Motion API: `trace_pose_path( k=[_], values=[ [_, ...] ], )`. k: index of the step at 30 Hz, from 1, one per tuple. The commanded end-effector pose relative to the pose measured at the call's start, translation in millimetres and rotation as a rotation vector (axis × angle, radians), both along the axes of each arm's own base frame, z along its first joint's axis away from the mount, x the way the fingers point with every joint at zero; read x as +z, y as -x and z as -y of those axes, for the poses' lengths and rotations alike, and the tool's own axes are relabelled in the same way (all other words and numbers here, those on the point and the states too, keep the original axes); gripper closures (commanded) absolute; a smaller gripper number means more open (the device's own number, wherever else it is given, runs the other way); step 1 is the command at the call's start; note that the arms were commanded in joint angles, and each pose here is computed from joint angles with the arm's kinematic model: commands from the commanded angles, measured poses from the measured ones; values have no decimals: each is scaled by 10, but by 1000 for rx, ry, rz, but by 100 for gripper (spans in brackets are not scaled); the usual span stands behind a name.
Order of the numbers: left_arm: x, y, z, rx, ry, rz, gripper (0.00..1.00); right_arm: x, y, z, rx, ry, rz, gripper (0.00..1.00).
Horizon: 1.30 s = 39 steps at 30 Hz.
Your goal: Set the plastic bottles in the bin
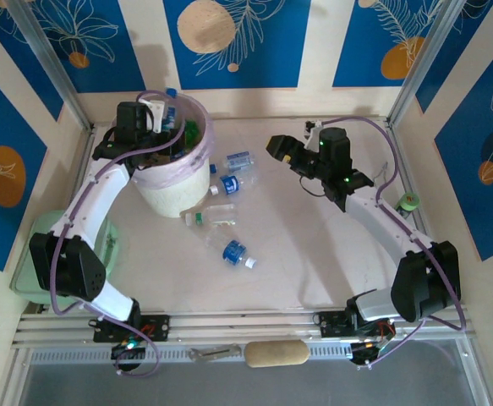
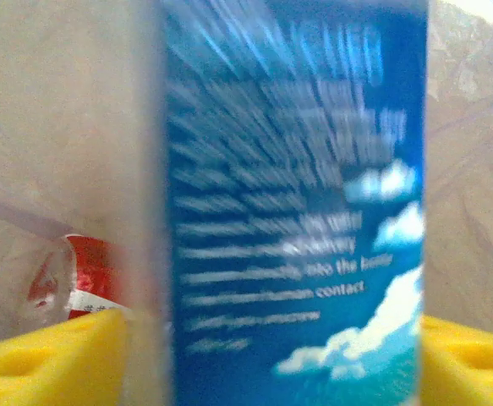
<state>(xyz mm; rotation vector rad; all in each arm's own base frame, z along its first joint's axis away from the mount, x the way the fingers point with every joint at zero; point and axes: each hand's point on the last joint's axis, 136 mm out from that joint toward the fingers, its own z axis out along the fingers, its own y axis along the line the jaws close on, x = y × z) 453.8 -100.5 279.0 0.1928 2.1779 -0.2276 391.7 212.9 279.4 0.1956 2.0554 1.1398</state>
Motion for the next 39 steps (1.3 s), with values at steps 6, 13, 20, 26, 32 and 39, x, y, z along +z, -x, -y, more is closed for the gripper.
trace_pose_path(
  k=[6, 13, 20, 26, 32, 39],
  values=[
    [362, 146, -28, 6, 50, 71, 0, 107, 40, -191, 74, 31, 21, 15],
    [852, 415, -59, 16, 122, 198, 0, -15, 219, -503, 240, 128, 11, 15],
    [994, 811, 63, -35, 281, 219, 0, -363, 680, -846, 485, 302, -30, 15],
    [868, 1119, 241, -104, 413, 155, 0, -878, 1235, -1062, 653, 476, -94, 15],
    [745, 1331, 277, -132, 433, 108, 0, -1538, 1844, -1163, 812, 755, -139, 15],
    [697, 1337, 233, -113, 422, 132, 0, -1981, 2037, -1212, 900, 1068, -108, 14]
  ],
)
